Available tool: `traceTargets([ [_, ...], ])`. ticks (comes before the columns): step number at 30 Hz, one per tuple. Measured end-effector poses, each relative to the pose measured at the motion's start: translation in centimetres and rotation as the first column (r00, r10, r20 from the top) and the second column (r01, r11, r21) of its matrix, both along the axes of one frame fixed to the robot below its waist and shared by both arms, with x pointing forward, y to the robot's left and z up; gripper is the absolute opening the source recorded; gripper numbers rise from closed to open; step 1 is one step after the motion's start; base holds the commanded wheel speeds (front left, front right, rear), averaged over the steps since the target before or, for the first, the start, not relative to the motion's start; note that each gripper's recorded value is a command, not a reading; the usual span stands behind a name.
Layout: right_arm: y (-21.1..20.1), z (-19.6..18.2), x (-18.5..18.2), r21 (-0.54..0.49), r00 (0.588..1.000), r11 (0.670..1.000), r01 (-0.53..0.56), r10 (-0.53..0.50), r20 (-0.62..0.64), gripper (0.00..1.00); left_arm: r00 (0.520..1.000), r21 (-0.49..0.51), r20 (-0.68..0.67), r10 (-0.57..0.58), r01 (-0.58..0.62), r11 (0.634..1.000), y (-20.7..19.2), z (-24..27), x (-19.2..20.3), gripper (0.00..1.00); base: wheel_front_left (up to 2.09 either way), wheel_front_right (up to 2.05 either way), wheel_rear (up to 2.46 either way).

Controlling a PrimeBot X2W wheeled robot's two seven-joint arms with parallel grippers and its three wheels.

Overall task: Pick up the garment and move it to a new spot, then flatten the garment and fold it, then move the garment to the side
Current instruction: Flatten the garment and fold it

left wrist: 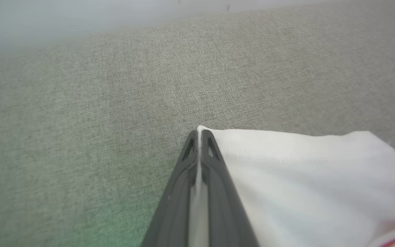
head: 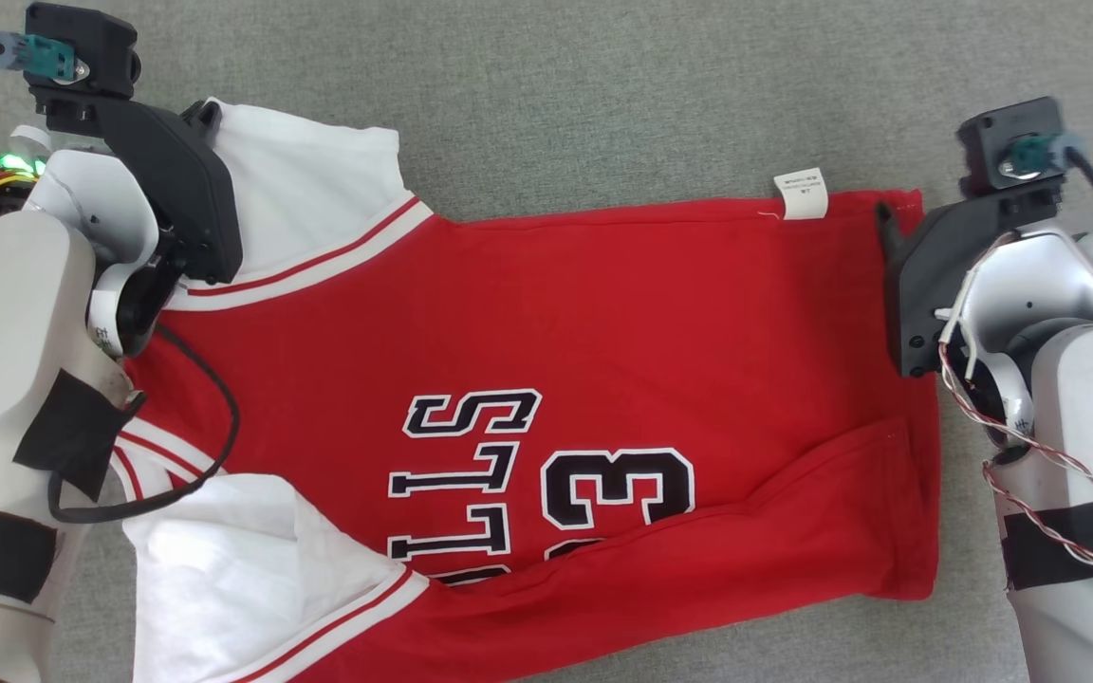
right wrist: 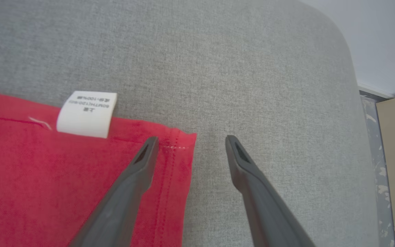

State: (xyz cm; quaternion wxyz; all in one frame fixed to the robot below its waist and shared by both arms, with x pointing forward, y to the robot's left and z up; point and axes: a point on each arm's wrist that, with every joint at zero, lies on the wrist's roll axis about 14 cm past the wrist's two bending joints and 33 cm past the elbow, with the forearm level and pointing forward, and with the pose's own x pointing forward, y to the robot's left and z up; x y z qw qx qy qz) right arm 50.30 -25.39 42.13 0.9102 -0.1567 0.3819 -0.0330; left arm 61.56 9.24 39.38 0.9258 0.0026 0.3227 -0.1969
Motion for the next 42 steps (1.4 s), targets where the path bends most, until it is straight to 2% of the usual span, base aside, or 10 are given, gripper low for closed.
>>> traceTargets([
  [4,0.1,-1.7,-0.3,0.021,0.998,1.0,0.001,0.0,-0.061,1.0,1.0,-0.004,0.01,0.004,-0.004,1.0,0.0,0.1,0.0,0.0,0.0,0.0,0.0],
  [5,0.2,-2.0,-0.3,0.026,0.998,1.0,-0.003,0.004,-0.069,0.96,1.0,-0.004,0.011,0.006,-0.006,1.0,0.1,0.1,0.0,0.0,0.0,0.0,0.0],
  [6,0.4,-2.2,-0.1,0.038,0.997,0.999,-0.003,0.006,-0.074,0.71,1.0,-0.004,0.012,0.006,-0.006,1.0,0.1,0.0,0.0,0.0,0.0,0.0,0.0],
  [9,0.9,-2.7,0.2,0.063,0.996,0.998,-0.015,0.02,-0.083,0.31,1.0,-0.013,0.011,0.012,-0.012,1.0,0.3,0.0,0.0,0.0,0.0,0.0,0.0],
  [11,1.2,-3.0,0.4,0.068,0.996,0.997,-0.026,0.031,-0.084,0.0,1.0,-0.017,0.014,0.015,-0.014,1.0,0.5,0.0,0.0,0.0,0.0,0.0,0.0],
  [19,1.0,-2.1,0.9,0.07,0.999,0.997,-0.035,0.036,-0.012,0.0,0.983,-0.095,0.174,0.066,-0.05,0.994,0.5,2.9,0.4,0.0,0.0,0.0,0.0],
  [26,1.5,-0.2,0.1,0.112,0.994,0.993,-0.048,0.036,0.107,0.0,0.909,-0.215,0.375,0.183,-0.107,0.971,0.9,6.7,-1.3,0.0,0.0,0.0,0.0],
  [30,1.5,0.6,-1.8,0.125,0.988,0.991,-0.053,0.034,0.15,0.0,0.844,-0.289,0.477,0.243,-0.111,0.951,1.1,9.2,-4.3,0.0,0.0,0.0,0.0],
  [37,2.2,1.6,-4.8,0.13,0.986,0.988,-0.087,0.067,0.153,0.0,0.796,-0.365,0.507,0.33,-0.148,0.919,2.4,11.0,-10.2,0.0,0.0,0.0,0.0],
  [42,3.0,1.4,-6.7,0.096,0.986,0.985,-0.146,0.137,0.096,0.0,0.791,-0.377,0.475,0.385,-0.212,0.901,3.8,10.6,-14.7,0.0,0.0,0.0,0.0],
])
